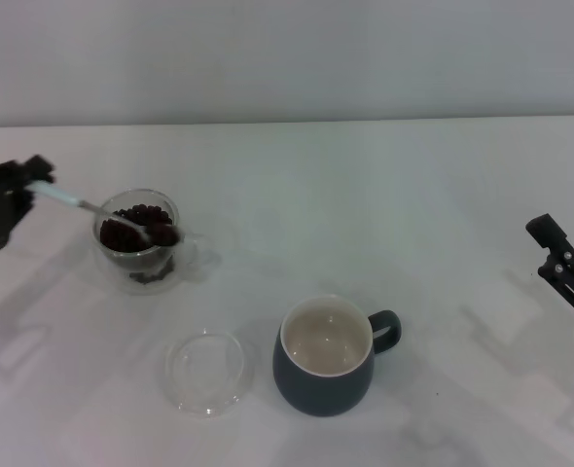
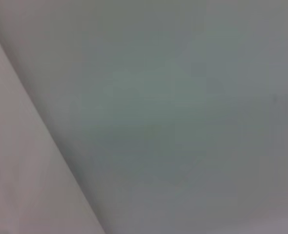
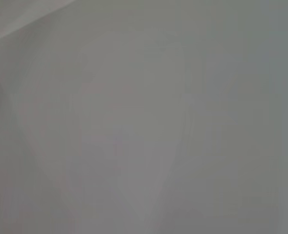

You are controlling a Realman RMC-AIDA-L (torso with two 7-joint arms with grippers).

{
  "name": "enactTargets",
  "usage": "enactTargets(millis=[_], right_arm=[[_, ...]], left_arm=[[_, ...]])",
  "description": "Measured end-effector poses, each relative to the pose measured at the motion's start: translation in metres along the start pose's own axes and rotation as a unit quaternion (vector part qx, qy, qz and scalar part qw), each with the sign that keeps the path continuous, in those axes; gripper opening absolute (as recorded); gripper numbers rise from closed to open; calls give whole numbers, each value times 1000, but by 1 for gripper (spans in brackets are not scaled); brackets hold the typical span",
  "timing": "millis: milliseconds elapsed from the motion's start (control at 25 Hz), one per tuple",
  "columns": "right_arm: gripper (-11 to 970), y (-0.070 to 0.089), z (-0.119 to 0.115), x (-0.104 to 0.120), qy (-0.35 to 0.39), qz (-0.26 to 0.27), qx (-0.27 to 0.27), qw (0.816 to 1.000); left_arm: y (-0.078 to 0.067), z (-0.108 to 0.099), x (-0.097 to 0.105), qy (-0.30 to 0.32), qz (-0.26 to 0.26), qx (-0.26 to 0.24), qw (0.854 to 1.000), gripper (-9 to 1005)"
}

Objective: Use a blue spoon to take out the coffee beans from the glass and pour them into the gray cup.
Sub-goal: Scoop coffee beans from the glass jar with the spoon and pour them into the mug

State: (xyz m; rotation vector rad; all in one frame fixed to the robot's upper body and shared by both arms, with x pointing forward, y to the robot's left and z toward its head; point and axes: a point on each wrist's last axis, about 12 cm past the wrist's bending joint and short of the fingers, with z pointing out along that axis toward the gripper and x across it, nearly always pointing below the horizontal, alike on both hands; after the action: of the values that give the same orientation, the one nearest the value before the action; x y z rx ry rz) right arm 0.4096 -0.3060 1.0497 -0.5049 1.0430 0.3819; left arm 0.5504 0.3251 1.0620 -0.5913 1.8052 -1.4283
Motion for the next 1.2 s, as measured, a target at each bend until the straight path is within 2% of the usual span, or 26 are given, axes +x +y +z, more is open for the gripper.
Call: enactTargets(millis=[240, 560, 960, 1200], right_arm=[[785, -1, -2, 0, 3, -2, 2, 1000], [785, -1, -6, -1, 8, -3, 8, 1000], [785, 0, -9, -2, 9, -2, 10, 1000], [785, 2, -12, -2, 12, 0, 9, 1000]], left_arm=[[-13, 32, 11, 56, 30, 8, 998, 136], [-28, 64, 24, 104, 56, 17, 993, 137], [-42, 90, 41, 156, 78, 26, 984, 137], [-51, 104, 52, 202, 115, 30, 972, 137]])
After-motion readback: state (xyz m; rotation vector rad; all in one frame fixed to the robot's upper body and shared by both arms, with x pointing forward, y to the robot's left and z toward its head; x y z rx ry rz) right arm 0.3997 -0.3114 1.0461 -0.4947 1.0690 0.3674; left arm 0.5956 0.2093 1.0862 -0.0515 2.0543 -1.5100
